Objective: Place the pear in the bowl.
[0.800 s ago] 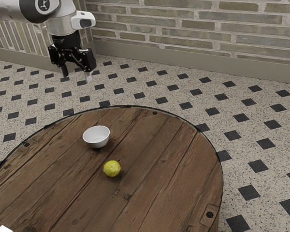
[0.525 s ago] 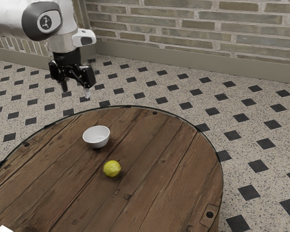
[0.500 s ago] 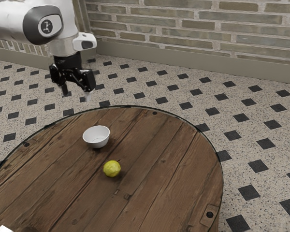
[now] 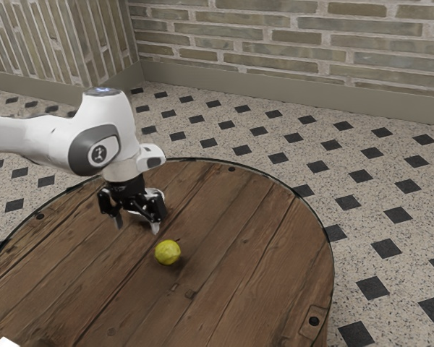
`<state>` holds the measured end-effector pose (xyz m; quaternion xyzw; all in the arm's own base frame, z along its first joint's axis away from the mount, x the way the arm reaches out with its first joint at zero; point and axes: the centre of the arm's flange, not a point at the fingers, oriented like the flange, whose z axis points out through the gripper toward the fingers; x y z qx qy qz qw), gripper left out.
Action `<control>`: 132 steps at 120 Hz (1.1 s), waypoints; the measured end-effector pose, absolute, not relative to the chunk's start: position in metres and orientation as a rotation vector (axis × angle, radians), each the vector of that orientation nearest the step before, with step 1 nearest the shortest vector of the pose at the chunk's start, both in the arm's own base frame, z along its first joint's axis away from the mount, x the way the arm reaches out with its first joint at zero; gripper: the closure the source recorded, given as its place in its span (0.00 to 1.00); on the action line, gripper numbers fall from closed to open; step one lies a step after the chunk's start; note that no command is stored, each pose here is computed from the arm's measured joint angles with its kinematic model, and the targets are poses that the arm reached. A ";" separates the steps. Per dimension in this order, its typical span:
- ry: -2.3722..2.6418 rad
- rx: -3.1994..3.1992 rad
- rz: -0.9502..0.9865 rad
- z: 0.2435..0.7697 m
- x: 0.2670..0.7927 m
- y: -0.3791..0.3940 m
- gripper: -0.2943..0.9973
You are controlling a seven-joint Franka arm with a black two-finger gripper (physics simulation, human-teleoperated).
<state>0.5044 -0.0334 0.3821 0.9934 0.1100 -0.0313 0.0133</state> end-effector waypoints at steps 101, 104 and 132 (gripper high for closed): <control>1.249 2.805 -0.092 0.310 0.525 -0.044 0.23; 1.252 2.808 -0.089 0.310 0.525 -0.043 0.23; 1.237 2.839 -0.072 0.301 0.542 -0.038 0.23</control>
